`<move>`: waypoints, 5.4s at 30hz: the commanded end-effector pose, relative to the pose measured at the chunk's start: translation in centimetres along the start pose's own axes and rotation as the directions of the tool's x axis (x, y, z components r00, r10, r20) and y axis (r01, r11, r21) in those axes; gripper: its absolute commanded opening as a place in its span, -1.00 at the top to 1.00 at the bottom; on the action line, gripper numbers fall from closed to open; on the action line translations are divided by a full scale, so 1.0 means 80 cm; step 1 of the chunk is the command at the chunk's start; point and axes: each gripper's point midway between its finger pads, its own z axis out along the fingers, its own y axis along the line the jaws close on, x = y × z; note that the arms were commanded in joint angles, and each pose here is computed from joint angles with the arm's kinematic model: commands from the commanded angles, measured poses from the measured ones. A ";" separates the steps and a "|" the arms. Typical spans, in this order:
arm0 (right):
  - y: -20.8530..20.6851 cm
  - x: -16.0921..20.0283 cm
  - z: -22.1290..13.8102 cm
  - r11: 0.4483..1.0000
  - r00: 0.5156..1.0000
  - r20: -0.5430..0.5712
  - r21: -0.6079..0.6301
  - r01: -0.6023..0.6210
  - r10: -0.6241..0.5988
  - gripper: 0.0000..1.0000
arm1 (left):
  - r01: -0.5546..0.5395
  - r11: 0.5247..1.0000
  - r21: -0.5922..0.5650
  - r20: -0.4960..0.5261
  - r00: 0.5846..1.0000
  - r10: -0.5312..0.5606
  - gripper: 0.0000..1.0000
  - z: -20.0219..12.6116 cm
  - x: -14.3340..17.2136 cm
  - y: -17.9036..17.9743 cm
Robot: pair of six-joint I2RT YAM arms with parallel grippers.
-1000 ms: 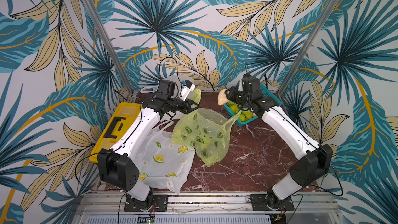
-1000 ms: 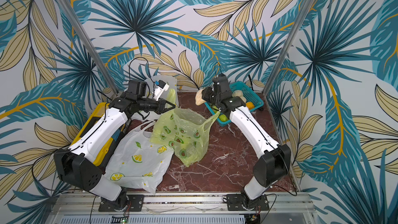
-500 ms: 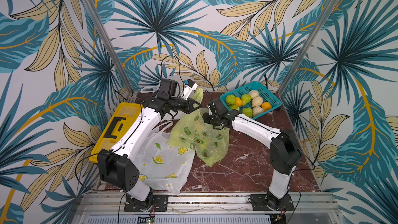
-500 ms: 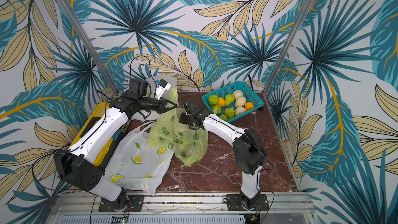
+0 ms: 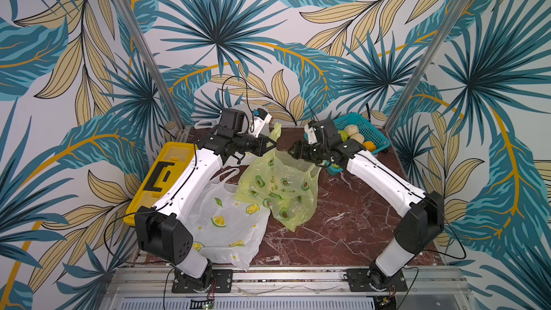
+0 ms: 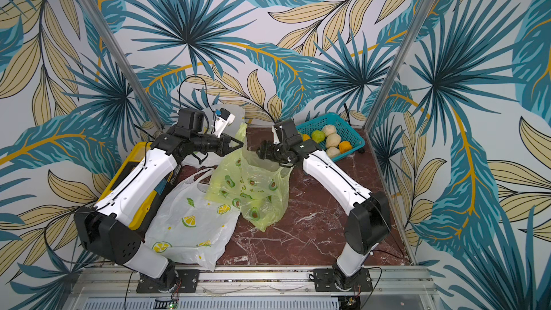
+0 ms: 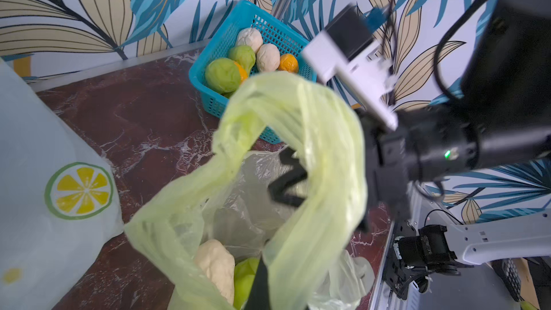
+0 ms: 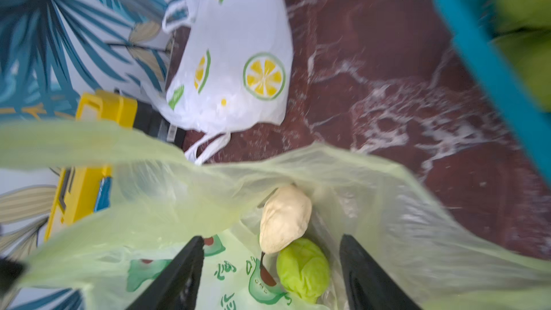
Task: Place the pears into plastic bags & tie knots
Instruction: Place the pear in the plastic bag, then pick up the pear from the basket, then place the pear in the plastic bag, then pick up the pear from the basket, then place the pear in the plastic bag.
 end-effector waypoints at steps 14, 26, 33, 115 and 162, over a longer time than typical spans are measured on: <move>-0.232 -0.154 0.144 0.874 0.950 0.255 0.402 -0.274 0.181 -0.68 | 0.044 0.997 -0.070 0.005 0.999 -0.044 1.00 -0.016 0.019 0.015; -0.244 -0.127 0.188 0.866 0.940 0.192 0.373 -0.334 0.281 -0.37 | 0.049 0.998 -0.050 0.003 0.999 -0.049 1.00 -0.013 0.018 0.000; -0.225 -0.128 0.141 0.884 0.954 0.186 0.367 -0.289 0.234 -0.54 | 0.041 0.998 -0.039 0.001 0.999 -0.041 1.00 -0.013 0.019 -0.007; -0.275 -0.084 0.035 0.777 0.991 0.116 0.617 -0.124 0.067 -0.50 | -0.007 1.000 0.018 -0.048 0.999 0.008 1.00 0.018 0.024 -0.020; 0.053 0.105 0.045 0.950 0.955 -0.239 -0.214 -0.229 0.176 0.30 | -0.047 0.992 0.113 -0.031 0.998 0.051 1.00 0.022 0.004 -0.051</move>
